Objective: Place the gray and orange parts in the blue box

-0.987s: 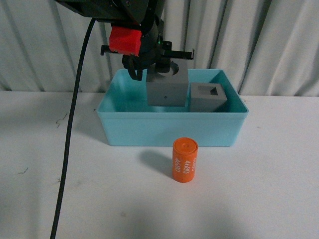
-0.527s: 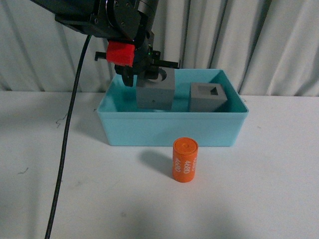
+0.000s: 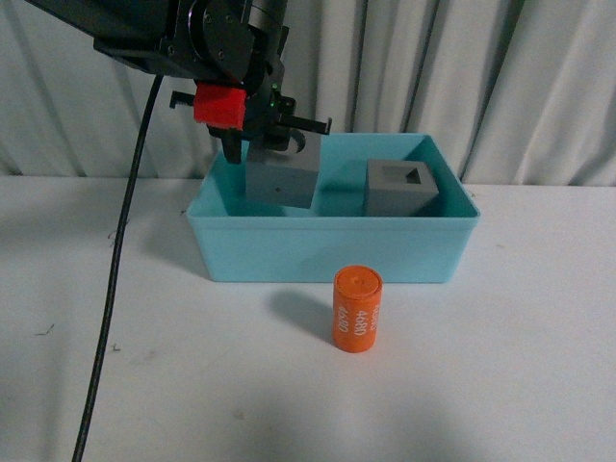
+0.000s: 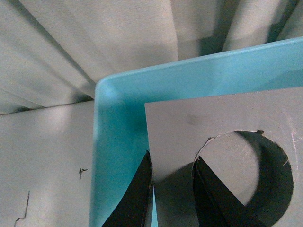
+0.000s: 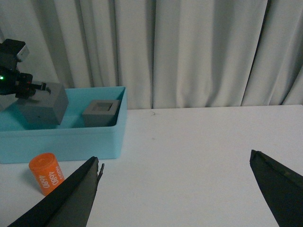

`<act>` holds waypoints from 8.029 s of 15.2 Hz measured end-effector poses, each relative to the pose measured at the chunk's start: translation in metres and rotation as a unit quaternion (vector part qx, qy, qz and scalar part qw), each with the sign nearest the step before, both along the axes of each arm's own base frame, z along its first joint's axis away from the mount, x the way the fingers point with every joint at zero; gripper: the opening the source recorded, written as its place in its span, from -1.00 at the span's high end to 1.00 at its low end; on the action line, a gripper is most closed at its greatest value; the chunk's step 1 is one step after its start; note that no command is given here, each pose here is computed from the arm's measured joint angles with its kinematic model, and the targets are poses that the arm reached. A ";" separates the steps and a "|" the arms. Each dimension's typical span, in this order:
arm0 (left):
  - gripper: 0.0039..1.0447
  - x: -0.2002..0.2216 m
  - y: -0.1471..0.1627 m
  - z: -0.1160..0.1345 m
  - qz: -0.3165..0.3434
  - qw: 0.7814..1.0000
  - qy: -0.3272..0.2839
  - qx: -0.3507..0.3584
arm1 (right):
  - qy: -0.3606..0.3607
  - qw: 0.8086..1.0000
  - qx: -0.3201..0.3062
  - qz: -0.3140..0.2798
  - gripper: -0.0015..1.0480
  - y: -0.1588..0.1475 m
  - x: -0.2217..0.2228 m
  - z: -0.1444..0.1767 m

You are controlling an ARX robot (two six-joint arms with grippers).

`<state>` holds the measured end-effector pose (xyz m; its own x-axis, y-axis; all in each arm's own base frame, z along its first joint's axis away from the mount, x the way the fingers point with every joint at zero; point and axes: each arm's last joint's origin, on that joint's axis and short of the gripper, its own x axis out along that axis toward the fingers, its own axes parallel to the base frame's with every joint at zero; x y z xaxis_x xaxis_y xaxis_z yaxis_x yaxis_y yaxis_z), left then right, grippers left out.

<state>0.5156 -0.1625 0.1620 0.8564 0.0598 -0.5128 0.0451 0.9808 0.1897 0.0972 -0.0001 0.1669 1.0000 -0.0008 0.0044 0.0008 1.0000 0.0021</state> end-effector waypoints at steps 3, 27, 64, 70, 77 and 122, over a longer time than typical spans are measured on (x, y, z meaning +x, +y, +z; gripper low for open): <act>0.65 -0.003 0.013 -0.019 0.003 0.999 0.018 0.029 | 0.000 1.000 0.000 0.000 -0.87 0.000 0.000 0.000; -0.87 -0.259 0.091 0.098 -0.027 0.947 -0.019 -0.318 | 0.000 1.000 0.000 0.000 -0.87 0.000 0.000 0.000; 0.97 -0.405 0.162 0.008 -0.003 0.956 -0.273 -0.105 | 0.000 1.000 0.000 0.000 -0.87 0.000 0.000 0.000; 0.83 -0.418 0.162 0.004 -0.003 0.958 -0.268 -0.105 | 0.000 1.000 0.000 0.000 -0.87 0.000 0.000 0.000; -0.86 -0.418 0.162 0.004 -0.003 0.958 -0.268 -0.105 | 0.000 1.000 0.000 0.000 -0.87 0.000 0.000 0.000; -0.88 -0.418 0.163 0.004 -0.002 0.958 -0.268 -0.105 | 0.343 0.828 -0.139 0.420 -0.87 0.113 0.280 -0.099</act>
<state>0.0975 0.0000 0.1662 1.0000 0.0000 0.0006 0.0000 0.9999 -0.0139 0.3772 0.1133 0.0678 0.4135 0.6023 -0.6828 -0.7907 0.6094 0.0587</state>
